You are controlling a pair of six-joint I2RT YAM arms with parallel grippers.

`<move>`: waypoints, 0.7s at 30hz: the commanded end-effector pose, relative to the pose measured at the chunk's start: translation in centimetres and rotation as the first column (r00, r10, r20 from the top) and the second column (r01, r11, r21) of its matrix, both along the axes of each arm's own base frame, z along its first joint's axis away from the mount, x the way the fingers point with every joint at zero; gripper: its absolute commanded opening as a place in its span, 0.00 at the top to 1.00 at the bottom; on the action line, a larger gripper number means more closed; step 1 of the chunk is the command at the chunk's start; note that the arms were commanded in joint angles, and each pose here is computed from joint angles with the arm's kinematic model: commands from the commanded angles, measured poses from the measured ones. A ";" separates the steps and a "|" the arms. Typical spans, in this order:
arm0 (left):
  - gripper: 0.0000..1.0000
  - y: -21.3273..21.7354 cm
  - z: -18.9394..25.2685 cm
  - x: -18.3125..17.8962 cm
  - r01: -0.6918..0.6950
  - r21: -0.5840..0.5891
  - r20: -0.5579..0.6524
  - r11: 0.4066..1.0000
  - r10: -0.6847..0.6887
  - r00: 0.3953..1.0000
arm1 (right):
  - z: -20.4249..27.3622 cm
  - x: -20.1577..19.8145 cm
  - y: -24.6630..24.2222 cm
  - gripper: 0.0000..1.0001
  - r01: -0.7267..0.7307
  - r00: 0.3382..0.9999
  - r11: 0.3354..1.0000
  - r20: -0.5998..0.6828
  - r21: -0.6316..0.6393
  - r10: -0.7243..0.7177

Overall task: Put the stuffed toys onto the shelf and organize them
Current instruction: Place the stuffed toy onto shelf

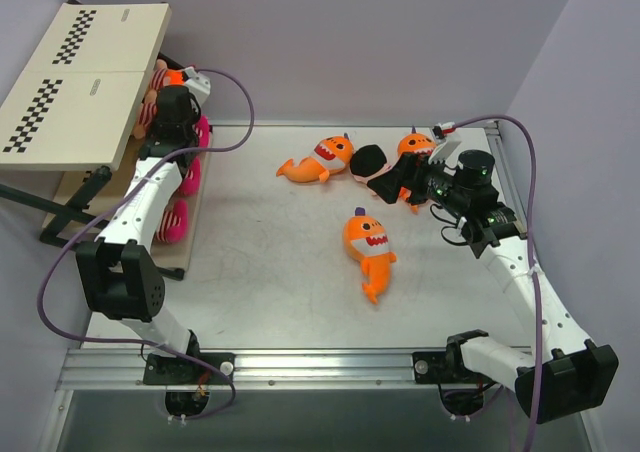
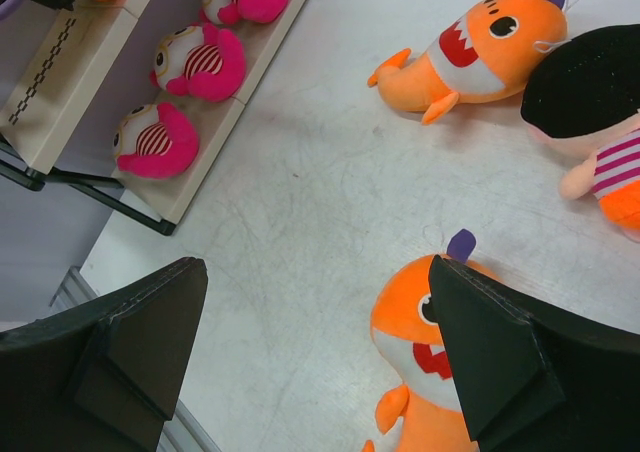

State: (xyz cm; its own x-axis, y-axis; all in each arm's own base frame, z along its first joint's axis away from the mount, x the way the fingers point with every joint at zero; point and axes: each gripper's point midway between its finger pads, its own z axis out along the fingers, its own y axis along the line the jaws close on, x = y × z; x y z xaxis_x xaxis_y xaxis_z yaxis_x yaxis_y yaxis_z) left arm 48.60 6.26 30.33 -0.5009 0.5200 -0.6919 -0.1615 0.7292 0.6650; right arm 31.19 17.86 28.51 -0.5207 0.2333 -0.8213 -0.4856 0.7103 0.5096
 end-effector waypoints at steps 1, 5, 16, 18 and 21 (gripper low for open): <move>0.78 0.2 1.8 0.5 -0.005 -0.022 0.045 1.000 0.006 0.999 | 1.4 -0.1 0.2 0.01 -0.014 0.997 1.000 0.072 0.002 0.014; 0.68 0.3 2.1 0.3 -0.010 -0.024 0.050 1.000 0.011 0.999 | 1.3 -0.2 0.2 0.01 -0.013 0.997 1.000 0.070 0.001 0.013; 0.52 0.4 3.6 -0.4 -0.017 -0.024 0.077 1.000 0.018 0.997 | 1.2 -0.3 0.2 0.01 -0.014 0.997 1.000 0.071 0.004 0.013; 0.45 0.5 3.9 -0.5 -0.018 -0.026 0.084 0.999 0.020 0.996 | 1.1 -0.3 0.2 0.01 -0.014 0.998 1.000 0.068 0.004 0.014; 0.37 0.5 4.2 -0.6 -0.021 -0.027 0.095 0.999 0.023 0.995 | 1.0 -0.4 0.2 0.01 -0.014 0.998 1.000 0.067 0.005 0.013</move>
